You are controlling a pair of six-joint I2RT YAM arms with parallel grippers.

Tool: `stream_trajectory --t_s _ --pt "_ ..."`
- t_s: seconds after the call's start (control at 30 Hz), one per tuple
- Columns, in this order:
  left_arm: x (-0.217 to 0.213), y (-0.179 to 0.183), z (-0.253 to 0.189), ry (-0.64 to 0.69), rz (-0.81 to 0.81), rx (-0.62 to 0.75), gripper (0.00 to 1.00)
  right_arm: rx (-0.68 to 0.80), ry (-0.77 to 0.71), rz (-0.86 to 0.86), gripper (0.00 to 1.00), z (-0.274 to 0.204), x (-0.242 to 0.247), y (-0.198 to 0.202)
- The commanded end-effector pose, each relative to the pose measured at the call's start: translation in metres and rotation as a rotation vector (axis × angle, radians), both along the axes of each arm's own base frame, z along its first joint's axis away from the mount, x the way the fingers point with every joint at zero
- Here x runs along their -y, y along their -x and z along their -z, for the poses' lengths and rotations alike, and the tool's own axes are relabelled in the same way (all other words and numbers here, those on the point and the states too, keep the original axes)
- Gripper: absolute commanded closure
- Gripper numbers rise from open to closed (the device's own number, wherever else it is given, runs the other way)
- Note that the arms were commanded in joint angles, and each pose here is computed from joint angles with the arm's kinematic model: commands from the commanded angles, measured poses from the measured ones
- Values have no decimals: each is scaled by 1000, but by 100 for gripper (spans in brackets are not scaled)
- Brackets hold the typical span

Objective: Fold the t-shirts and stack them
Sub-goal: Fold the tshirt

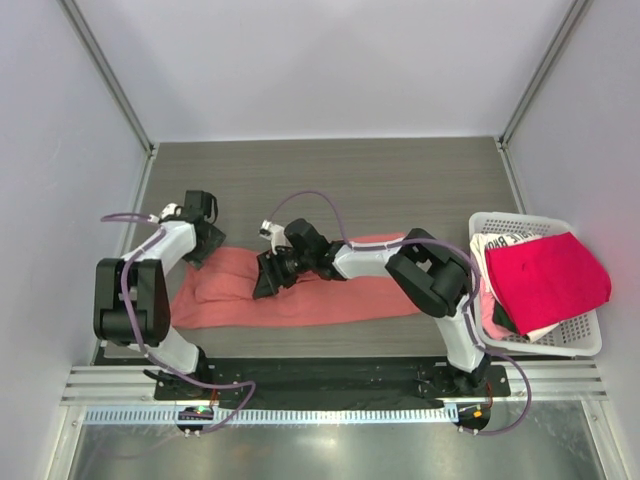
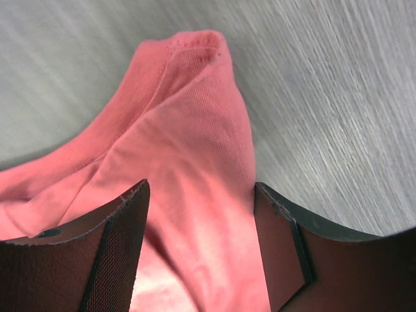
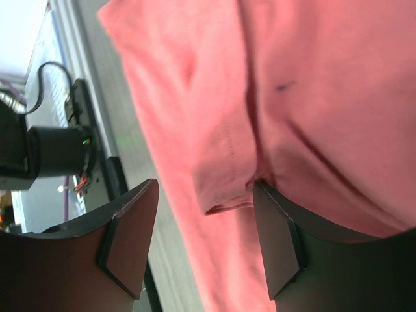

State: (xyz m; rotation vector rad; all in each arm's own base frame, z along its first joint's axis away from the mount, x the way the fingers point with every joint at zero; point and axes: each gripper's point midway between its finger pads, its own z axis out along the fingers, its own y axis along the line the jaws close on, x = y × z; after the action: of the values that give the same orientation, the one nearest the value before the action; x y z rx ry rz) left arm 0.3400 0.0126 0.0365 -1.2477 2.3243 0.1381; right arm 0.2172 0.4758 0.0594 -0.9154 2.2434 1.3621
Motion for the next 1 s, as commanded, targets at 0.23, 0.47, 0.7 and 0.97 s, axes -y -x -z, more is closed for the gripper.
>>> stream_trajectory --t_s 0.23,0.47,0.7,0.97 --pt "-35 25 -24 -83 -224 104 35 -65 -112 52 33 -4 -28 -40" --pt "-34 20 -24 -78 -200 119 35 -114 -163 262 22 1 -10 -116" --pt "-16 -5 -21 -10 -89 162 34 -123 -168 262 18 -5 10 -130" --pt "-13 -9 -18 -13 -70 151 34 -17 -128 287 14 -45 49 -117"
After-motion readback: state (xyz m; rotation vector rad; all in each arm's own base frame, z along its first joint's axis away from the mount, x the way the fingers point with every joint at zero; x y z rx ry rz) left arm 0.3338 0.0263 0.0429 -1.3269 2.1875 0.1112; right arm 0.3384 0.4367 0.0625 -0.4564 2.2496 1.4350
